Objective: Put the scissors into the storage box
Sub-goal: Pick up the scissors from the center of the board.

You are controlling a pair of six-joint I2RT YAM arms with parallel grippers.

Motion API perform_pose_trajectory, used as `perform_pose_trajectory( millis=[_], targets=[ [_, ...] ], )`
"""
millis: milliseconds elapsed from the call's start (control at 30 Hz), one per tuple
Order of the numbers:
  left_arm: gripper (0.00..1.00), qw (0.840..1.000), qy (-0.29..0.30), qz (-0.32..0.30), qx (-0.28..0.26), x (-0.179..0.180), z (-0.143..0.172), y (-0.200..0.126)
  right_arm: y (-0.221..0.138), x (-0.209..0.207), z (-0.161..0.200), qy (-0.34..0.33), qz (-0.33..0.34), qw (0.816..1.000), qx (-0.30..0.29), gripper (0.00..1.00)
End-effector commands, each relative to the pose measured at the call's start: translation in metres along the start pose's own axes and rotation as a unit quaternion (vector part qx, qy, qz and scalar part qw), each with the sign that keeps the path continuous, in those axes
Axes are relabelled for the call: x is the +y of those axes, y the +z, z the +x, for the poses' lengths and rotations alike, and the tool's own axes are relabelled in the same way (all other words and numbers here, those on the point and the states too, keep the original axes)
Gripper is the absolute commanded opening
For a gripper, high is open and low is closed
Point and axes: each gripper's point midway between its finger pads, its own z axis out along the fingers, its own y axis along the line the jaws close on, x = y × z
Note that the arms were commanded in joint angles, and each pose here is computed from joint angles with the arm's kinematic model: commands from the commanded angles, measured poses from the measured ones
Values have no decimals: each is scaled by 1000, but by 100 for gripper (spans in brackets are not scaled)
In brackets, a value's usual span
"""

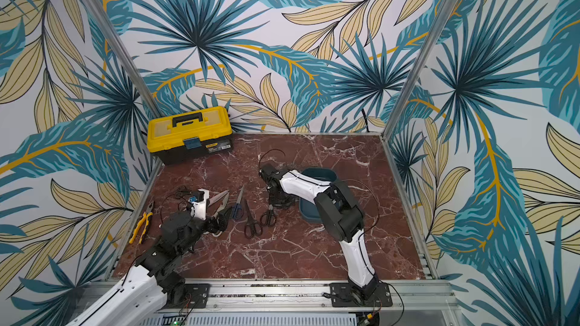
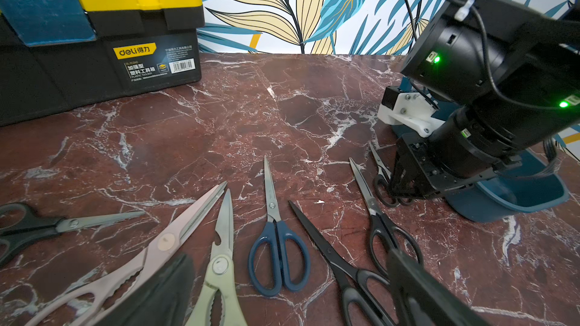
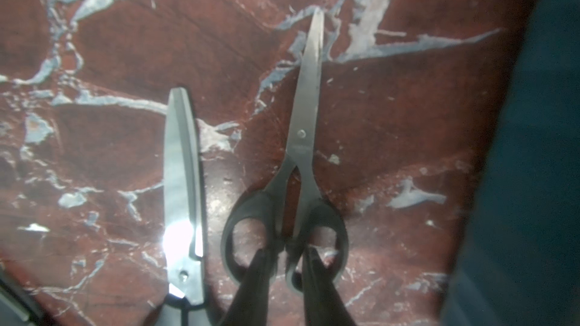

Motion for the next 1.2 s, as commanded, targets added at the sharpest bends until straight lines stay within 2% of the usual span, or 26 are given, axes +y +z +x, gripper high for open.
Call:
perform_pose_trajectory(
  millis=[0,133,200,467,633,733,900,1167],
  targets=[
    [100,1000,2,1,4,1,8,0,31,-21,11,21,41,999,21,23],
    [100,1000,2,1,5,1,8,0,24,-18,6,11,31,999,14,25],
    [100,1000,2,1,5,1,8,0,21,-21,5,7,34,999,7,20],
    [100,1000,2,3,5,0,8,0,46,-23,16,4,47,998,48,21],
    [100,1000,1,2,3,1,8,-1,48,-24,16,6,44,997,57,3],
    [100,1000,2,2,3,0,8,-1,46,-23,17,4,40,997,59,0],
    [100,1000,2,1,2,1,7,-1,30,-23,11,-6,32,999,41,0],
    [100,1000,1,1,2,1,7,-1,-21,-20,1,-18,0,1000,11,1]
  ],
)
